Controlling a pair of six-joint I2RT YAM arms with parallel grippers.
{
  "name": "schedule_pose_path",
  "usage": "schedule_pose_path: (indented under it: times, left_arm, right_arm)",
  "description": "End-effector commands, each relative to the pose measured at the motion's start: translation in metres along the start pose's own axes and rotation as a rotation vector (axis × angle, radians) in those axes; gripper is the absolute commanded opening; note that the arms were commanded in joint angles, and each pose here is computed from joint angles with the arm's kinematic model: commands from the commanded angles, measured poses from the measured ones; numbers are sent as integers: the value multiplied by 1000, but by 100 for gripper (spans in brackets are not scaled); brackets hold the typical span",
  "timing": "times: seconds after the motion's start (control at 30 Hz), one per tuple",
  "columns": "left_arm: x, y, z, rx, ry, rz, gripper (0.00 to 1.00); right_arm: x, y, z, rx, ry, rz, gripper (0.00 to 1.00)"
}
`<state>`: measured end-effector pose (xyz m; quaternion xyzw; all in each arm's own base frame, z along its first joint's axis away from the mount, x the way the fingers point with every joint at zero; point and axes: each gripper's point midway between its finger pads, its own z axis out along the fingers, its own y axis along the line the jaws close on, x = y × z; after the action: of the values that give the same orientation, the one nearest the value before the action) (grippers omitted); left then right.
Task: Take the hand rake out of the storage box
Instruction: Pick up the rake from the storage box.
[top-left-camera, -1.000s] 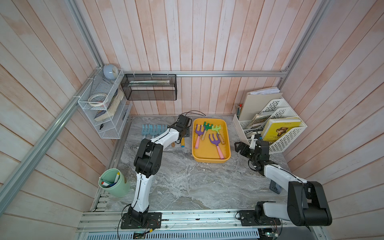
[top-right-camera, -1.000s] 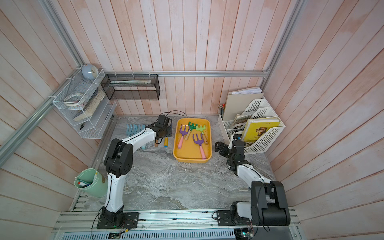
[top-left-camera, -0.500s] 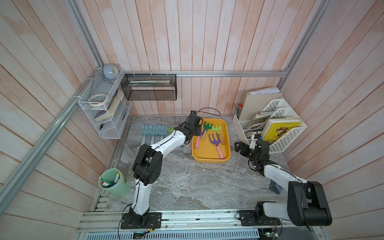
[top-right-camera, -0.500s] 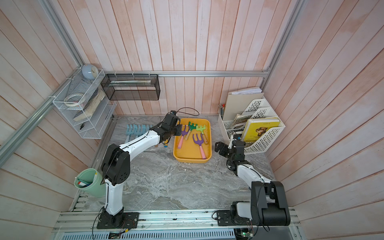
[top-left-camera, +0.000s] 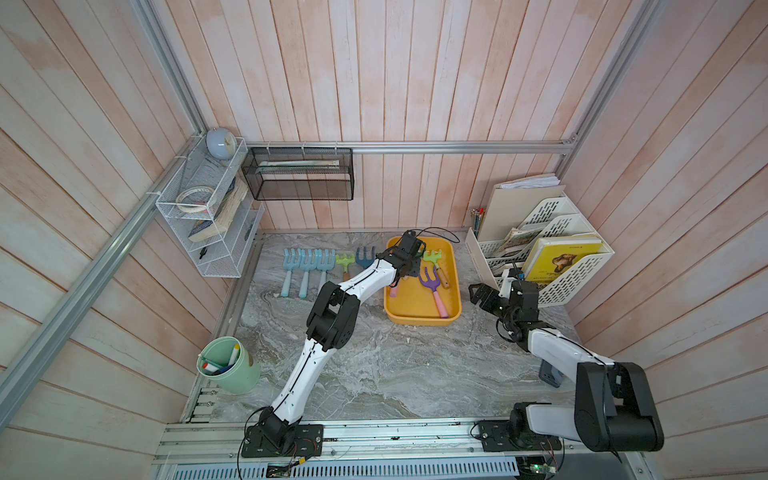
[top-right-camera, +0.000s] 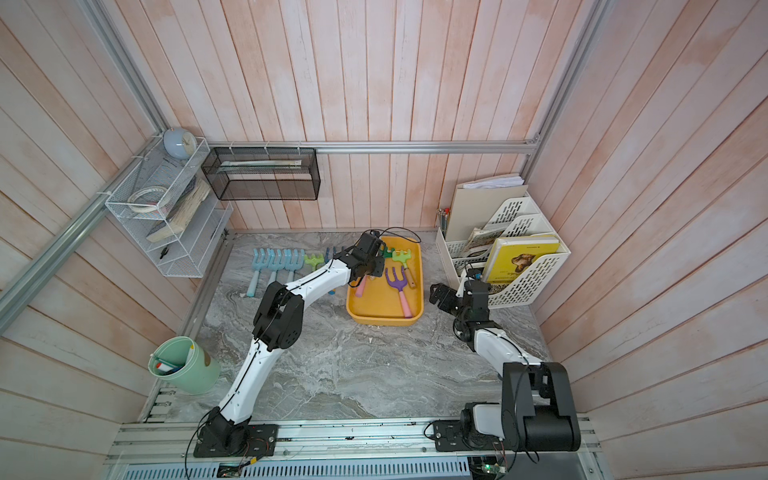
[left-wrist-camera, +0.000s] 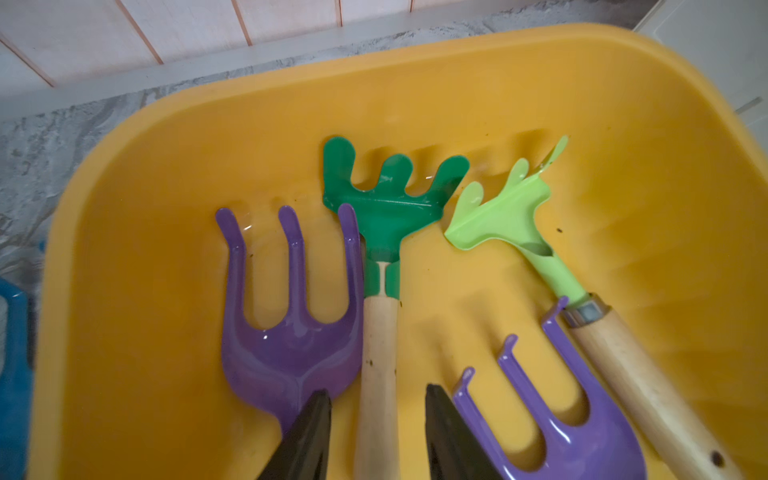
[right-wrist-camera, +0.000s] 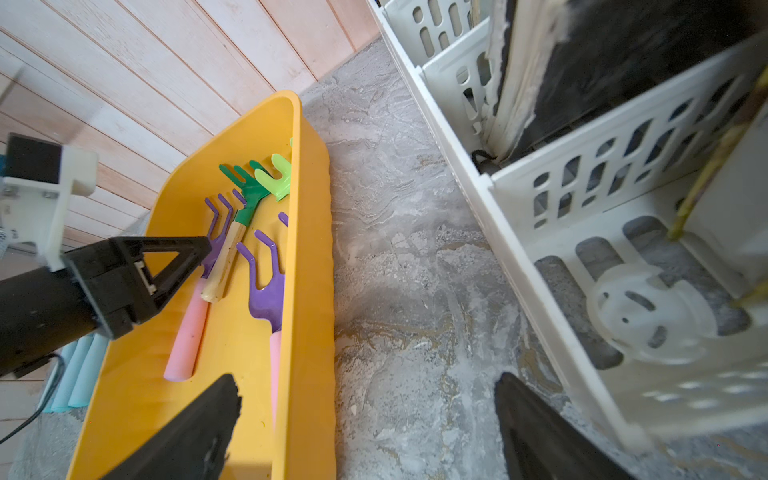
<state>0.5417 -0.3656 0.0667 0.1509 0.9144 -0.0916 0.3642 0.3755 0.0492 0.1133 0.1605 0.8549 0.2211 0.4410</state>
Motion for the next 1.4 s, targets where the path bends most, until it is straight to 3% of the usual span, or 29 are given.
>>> schedule_pose_path:
  times: [0.0, 0.33, 0.67, 0.93, 1.37]
  left_arm:
    - [-6, -2, 7, 11, 0, 29, 42]
    - [2, 5, 38, 9, 12, 19, 37]
    - [21, 8, 47, 15, 61, 29, 30]
    - [31, 1, 42, 49, 109, 36, 22]
    - [28, -14, 3, 68, 111, 59, 8]
  right_arm:
    - [0, -1, 0, -5, -8, 9, 98]
    - [0, -2, 0, -1, -6, 8, 98]
    - [0, -2, 2, 0, -3, 9, 98]
    - [1, -2, 2, -3, -2, 10, 98]
    - [1, -1, 1, -11, -6, 11, 98]
